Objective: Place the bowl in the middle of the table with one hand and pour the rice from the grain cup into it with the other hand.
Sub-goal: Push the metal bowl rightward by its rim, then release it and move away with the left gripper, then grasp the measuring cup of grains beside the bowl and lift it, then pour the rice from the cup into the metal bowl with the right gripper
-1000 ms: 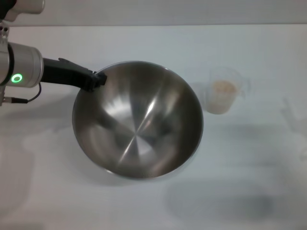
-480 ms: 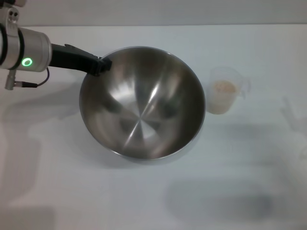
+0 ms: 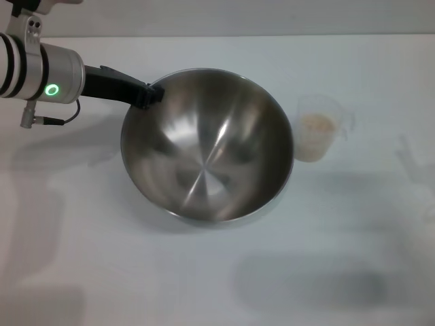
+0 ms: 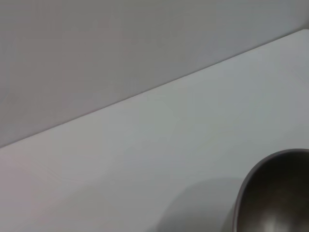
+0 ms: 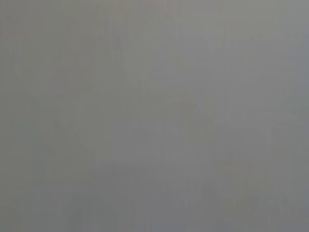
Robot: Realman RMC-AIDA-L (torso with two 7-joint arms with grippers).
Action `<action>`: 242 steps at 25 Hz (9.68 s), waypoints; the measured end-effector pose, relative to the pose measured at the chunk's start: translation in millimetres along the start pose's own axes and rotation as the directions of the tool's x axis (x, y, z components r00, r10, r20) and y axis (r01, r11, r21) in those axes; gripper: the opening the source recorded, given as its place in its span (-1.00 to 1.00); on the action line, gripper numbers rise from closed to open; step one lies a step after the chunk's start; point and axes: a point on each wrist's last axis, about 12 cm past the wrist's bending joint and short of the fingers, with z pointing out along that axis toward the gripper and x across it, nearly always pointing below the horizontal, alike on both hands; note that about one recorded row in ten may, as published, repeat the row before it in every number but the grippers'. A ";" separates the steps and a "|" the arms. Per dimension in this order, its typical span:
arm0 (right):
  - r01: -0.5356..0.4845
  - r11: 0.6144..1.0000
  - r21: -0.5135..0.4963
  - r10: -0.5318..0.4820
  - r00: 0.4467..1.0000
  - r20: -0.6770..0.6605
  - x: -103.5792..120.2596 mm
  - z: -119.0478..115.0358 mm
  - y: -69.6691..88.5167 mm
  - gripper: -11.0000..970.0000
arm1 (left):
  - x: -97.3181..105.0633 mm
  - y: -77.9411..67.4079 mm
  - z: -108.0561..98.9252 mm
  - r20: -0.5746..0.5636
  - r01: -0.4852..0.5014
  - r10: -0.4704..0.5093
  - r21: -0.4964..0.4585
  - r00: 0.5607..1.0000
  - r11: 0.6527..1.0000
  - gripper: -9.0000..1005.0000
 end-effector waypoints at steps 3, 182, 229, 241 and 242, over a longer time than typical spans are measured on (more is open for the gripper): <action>0.002 1.000 0.000 -0.002 1.000 -0.001 0.2 0.4 -0.1 0.73 | 1.9 1.0 2.7 -0.001 0.006 -0.006 -0.007 1.000 1.000 -0.89; -0.003 0.982 -0.189 -0.079 0.901 -0.427 58.3 67.7 29.3 -0.65 | 215.7 -8.7 -72.8 0.709 0.378 0.456 -0.686 0.537 0.621 0.62; 0.957 0.262 -0.125 -0.835 0.289 0.468 -2.6 102.8 123.2 -0.94 | 235.0 -35.9 -56.8 0.695 0.277 0.399 -0.647 0.598 0.710 0.62; 0.997 0.069 -0.021 -0.822 0.068 0.565 -3.7 112.0 133.7 -0.94 | 235.7 -37.7 -56.1 0.696 0.273 0.396 -0.642 0.599 0.716 0.62; 0.997 0.069 -0.021 -0.822 0.068 0.565 -3.7 112.0 133.7 -0.94 | 235.7 -37.7 -56.1 0.696 0.273 0.396 -0.642 0.599 0.716 0.62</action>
